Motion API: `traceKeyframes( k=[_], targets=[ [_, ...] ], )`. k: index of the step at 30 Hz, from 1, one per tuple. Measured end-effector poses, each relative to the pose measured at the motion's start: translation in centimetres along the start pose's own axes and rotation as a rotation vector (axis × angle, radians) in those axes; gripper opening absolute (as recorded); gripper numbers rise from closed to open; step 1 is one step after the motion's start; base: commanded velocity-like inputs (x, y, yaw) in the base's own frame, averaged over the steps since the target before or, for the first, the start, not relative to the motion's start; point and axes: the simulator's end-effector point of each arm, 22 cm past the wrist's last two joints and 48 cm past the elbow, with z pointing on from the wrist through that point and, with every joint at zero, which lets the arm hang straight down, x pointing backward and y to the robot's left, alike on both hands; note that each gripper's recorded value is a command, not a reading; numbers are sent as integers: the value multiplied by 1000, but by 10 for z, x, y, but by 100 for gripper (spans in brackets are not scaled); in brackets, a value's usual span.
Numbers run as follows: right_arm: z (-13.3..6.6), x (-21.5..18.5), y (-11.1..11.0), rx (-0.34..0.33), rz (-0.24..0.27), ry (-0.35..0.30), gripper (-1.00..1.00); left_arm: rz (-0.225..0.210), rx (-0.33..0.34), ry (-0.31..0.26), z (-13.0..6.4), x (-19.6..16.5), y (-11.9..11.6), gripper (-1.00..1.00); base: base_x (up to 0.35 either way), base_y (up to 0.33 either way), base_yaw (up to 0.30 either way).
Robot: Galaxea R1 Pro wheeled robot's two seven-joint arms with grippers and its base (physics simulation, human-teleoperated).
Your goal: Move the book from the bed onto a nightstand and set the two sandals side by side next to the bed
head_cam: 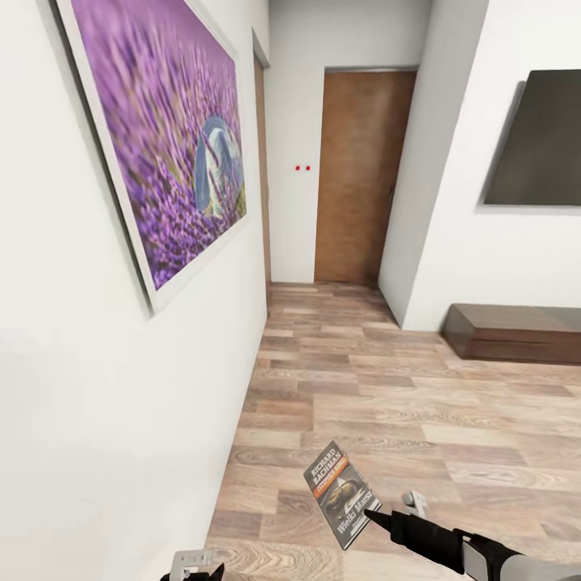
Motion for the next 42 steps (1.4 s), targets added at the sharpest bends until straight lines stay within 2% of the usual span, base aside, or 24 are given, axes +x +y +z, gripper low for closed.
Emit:
traceKeyframes(
  k=[23, 42],
  targets=[
    [1, 0, 0, -1, 0, 2, -100, 0, 0, 0, 0, 0, 0, 100, 32, 0, -45],
    [1, 0, 0, -1, 0, 2, -100, 0, 0, 0, 0, 0, 0, 100, 276, 0, -20]
  ],
)
